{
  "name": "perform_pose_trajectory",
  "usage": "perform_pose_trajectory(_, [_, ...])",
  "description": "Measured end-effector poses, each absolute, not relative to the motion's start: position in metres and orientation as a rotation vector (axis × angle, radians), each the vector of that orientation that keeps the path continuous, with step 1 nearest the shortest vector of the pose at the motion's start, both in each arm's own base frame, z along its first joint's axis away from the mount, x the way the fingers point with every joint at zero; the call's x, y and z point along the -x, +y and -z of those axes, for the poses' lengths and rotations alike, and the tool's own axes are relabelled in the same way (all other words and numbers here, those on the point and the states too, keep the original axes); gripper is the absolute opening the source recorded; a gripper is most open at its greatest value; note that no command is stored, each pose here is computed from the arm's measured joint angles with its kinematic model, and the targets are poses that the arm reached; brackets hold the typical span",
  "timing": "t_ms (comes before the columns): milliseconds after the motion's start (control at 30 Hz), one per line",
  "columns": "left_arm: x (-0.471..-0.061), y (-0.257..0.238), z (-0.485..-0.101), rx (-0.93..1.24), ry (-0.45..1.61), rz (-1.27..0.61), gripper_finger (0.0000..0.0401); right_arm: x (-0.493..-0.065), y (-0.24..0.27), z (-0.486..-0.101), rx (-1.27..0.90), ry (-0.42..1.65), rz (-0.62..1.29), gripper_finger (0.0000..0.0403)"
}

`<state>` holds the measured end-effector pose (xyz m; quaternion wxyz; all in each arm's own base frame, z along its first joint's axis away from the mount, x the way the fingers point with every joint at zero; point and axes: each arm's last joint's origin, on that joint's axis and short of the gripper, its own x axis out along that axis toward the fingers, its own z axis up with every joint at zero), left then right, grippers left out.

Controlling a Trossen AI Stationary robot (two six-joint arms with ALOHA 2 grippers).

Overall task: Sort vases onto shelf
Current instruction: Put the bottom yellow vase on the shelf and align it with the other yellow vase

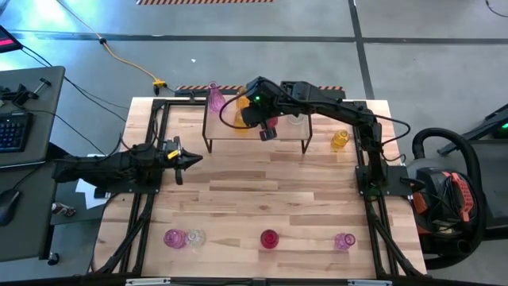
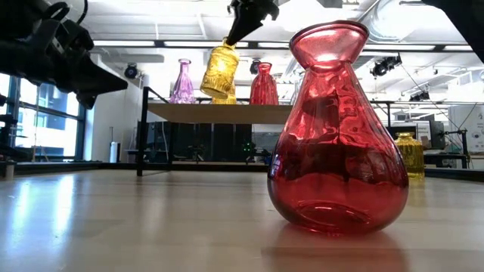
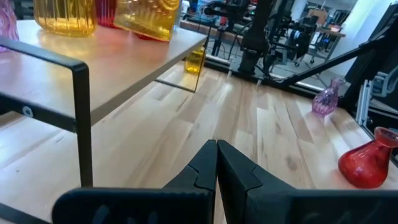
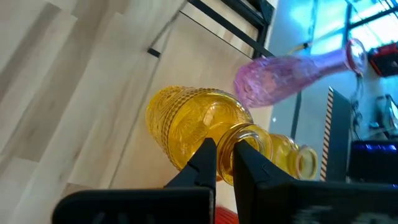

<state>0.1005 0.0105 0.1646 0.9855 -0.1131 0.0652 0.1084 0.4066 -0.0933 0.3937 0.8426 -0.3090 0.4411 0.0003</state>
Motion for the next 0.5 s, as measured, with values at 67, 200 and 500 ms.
perform_pose_trajectory(67, [-0.1,0.01,-0.165,0.227,0.131,-0.218,0.0003,-0.407,-0.093,-0.394,0.67,0.929,-0.017,0.0001])
perform_pose_trajectory(200, [-0.1,0.01,-0.165,0.227,0.131,-0.218,0.0003,-0.406,-0.093,-0.393,0.682,0.935,-0.026,0.0001])
perform_pose_trajectory(500, [-0.1,0.01,-0.165,0.226,0.132,-0.218,0.0003,-0.4,-0.103,-0.389,0.669,1.002,-0.031,0.0001])
